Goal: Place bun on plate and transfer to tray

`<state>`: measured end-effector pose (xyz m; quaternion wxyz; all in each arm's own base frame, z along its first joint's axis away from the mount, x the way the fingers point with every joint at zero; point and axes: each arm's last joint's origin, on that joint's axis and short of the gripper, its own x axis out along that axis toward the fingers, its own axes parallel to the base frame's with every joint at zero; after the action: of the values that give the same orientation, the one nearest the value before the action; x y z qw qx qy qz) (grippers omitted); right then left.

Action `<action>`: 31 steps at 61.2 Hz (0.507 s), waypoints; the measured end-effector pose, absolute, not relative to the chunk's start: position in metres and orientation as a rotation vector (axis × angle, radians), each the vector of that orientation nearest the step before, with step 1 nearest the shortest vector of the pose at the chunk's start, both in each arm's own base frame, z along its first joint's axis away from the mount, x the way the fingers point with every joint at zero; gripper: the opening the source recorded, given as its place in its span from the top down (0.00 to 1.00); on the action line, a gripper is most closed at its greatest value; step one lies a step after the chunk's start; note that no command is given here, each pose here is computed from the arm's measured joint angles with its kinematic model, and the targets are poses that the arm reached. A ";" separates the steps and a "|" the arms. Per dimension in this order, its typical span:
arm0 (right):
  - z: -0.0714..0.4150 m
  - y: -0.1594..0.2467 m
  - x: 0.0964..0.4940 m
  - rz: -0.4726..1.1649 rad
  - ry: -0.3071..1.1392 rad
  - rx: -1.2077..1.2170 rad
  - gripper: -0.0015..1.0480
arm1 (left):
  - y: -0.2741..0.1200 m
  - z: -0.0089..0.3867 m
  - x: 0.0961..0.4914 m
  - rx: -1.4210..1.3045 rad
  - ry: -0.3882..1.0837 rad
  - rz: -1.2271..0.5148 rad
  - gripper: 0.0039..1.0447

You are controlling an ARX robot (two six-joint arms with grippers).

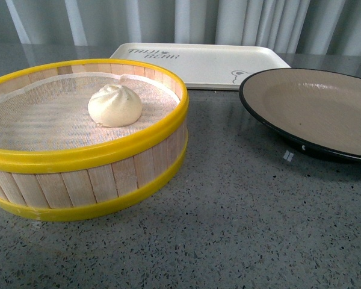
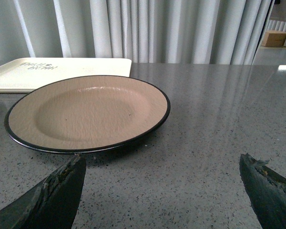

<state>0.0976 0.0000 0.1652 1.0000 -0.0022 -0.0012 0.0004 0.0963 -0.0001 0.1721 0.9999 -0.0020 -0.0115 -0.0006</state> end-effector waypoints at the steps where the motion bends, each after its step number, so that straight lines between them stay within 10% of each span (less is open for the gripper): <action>1: 0.165 0.000 0.098 0.001 -0.002 -0.004 0.08 | 0.000 0.172 0.096 -0.004 -0.023 -0.001 0.06; 31: 0.165 0.000 0.098 0.001 -0.002 -0.004 0.08 | 0.000 0.172 0.096 -0.004 -0.023 -0.001 0.06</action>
<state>0.0976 0.0000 0.1652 1.0000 -0.0020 -0.0012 0.0004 0.0963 -0.0001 0.1721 0.9999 -0.0020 -0.0115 -0.0006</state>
